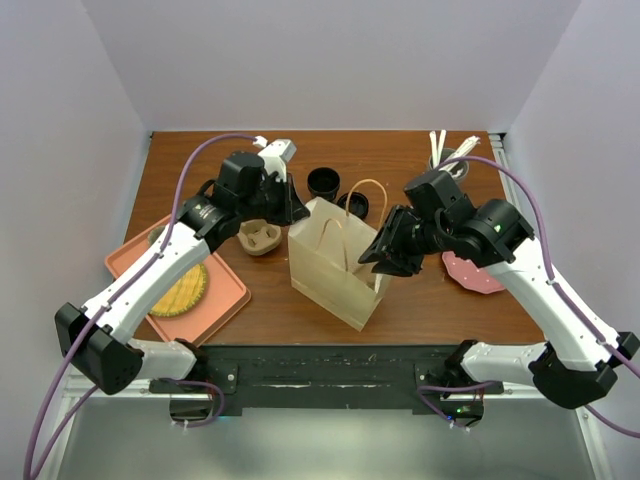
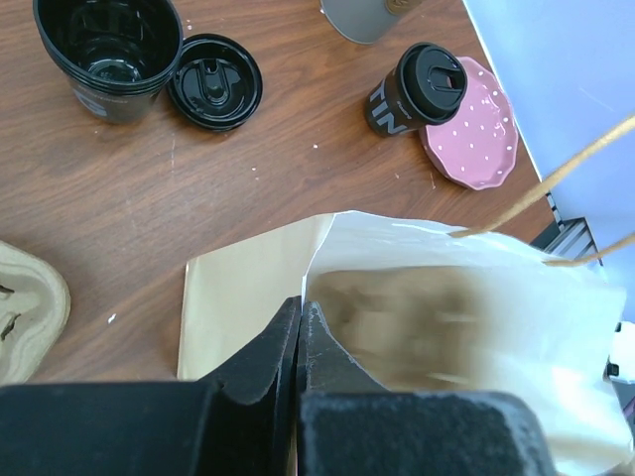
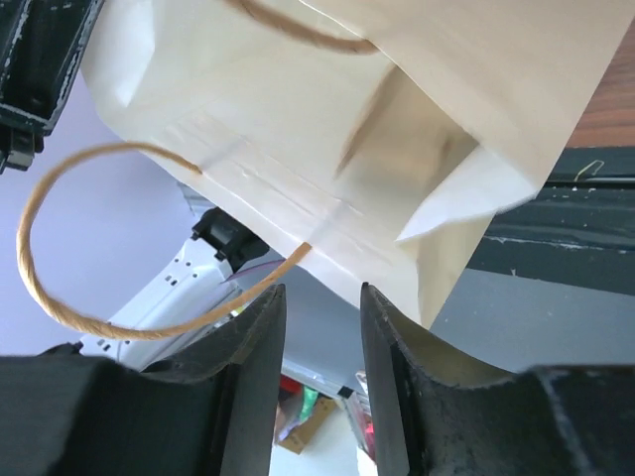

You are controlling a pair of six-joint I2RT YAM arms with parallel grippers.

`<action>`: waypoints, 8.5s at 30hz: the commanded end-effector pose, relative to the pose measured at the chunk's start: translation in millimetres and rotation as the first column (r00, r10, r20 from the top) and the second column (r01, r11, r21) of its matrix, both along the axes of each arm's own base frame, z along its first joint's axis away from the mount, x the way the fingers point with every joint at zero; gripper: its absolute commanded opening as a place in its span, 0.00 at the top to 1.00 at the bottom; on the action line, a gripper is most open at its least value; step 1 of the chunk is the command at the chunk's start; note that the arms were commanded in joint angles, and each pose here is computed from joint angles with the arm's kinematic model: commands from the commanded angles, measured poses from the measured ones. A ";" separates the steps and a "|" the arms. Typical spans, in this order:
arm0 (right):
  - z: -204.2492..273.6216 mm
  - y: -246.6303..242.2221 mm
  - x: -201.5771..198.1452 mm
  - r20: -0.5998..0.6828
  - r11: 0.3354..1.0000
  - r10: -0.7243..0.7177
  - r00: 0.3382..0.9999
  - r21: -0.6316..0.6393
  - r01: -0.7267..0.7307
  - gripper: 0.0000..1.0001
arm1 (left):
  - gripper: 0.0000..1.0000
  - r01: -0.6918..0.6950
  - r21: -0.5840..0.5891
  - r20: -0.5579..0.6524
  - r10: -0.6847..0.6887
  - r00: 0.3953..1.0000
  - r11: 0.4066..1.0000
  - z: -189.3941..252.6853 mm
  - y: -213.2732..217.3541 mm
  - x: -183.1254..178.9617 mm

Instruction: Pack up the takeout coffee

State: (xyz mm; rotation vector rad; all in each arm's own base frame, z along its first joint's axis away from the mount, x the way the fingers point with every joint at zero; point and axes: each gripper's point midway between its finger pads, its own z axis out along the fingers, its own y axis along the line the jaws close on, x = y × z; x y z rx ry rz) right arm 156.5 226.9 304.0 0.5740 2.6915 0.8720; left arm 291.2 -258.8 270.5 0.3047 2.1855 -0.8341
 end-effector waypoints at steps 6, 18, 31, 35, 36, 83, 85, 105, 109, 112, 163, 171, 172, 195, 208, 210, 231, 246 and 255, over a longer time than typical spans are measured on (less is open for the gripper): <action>3.7 -14.2 7.3 0.068 0.996 0.013 0.998 -0.084 -0.008 0.71 | 1.00 0.015 -0.031 0.006 -0.015 1.000 0.999 8.9 -0.7 -7.5; 36.6 -9.8 48.6 0.312 0.877 0.433 0.845 -0.361 -0.316 0.69 | 1.00 0.089 -0.131 0.006 -0.089 0.996 0.987 12.6 -13.8 -21.5; 78.2 -7.5 39.9 0.575 0.495 0.812 -0.094 -0.766 -0.409 0.59 | 1.00 0.485 -0.128 0.267 -0.441 0.857 0.865 20.4 -48.2 -39.1; 54.1 -4.0 28.9 0.476 0.334 0.845 -0.244 -0.827 -0.453 0.57 | 1.00 0.590 -0.152 0.300 -0.532 0.792 0.793 23.8 -58.6 -49.9; 50.5 -6.4 22.6 0.455 0.297 0.852 -0.260 -0.828 -0.476 0.55 | 1.00 0.602 -0.150 0.296 -0.546 0.784 0.784 21.1 -60.2 -49.8; -28.9 -47.9 3.2 0.099 -0.158 0.864 -0.494 -0.878 -0.453 0.57 | 0.98 0.708 -0.003 0.391 -0.651 0.651 0.706 39.5 -63.9 -17.2; -23.9 -48.5 7.4 0.083 -0.157 0.868 -0.490 -0.891 -0.427 0.58 | 0.92 0.698 -0.030 0.393 -0.633 0.667 0.716 44.1 -65.3 -15.9; -31.2 -41.9 12.5 0.035 -0.219 0.842 -0.538 -0.889 -0.401 0.56 | 0.48 -0.221 -0.338 -0.078 0.207 0.975 0.915 68.2 18.2 -8.5; -40.5 -36.2 7.0 0.033 -0.257 0.818 -0.574 -0.872 -0.418 0.55 | 0.47 -0.223 -0.323 -0.127 0.191 0.973 0.920 61.5 7.1 -23.1; -46.8 -38.6 6.0 0.011 -0.291 0.812 -0.584 -0.860 -0.420 0.55 | 0.44 -0.198 -0.312 -0.124 0.167 0.978 0.929 61.9 -6.2 -20.0; -36.1 -19.1 3.1 -0.025 -0.289 0.782 -0.623 -0.900 -0.327 0.48 | 1.00 0.316 0.039 0.507 -0.292 0.811 0.948 98.3 -58.7 10.8; -25.9 -21.7 9.9 -0.049 -0.264 0.787 -0.614 -0.928 -0.265 0.46 | 1.00 0.353 0.015 0.622 -0.285 0.729 0.936 119.5 -54.3 -3.2; -28.0 -23.2 10.0 -0.057 -0.269 0.785 -0.617 -0.928 -0.258 0.46 | 1.00 0.373 0.015 0.622 -0.301 0.723 0.928 119.2 -56.2 -6.7; 39.6 -35.2 38.1 0.010 0.035 0.879 -0.477 -0.998 0.043 0.49 | 1.00 0.516 0.083 0.634 -0.445 0.633 0.853 88.5 -56.6 -37.2; 19.5 -47.3 34.2 0.009 0.019 0.897 -0.442 -1.000 0.019 0.49 | 0.52 0.124 -0.115 0.350 -0.077 0.934 0.986 118.4 -19.9 -12.0; 15.5 -47.0 35.9 -0.018 -0.005 0.892 -0.451 -1.000 0.029 0.49 | 0.48 0.090 -0.132 0.314 -0.044 0.949 0.987 116.5 -18.9 -9.0; 9.4 -25.1 27.1 -0.019 -0.036 0.826 -0.563 -0.999 -0.018 0.49 | 0.38 0.603 -0.073 0.583 -0.456 0.672 0.794 124.5 -154.8 54.9; 60.2 14.6 45.7 0.546 0.502 0.808 -0.220 -0.835 -0.228 0.39 | 0.37 0.197 -0.050 0.567 -0.135 0.813 0.979 110.0 -96.2 89.9; 64.6 39.4 43.9 0.635 0.561 0.757 -0.153 -0.752 -0.346 0.40 | 0.40 0.217 -0.040 0.451 -0.176 0.875 0.975 65.6 -92.1 73.0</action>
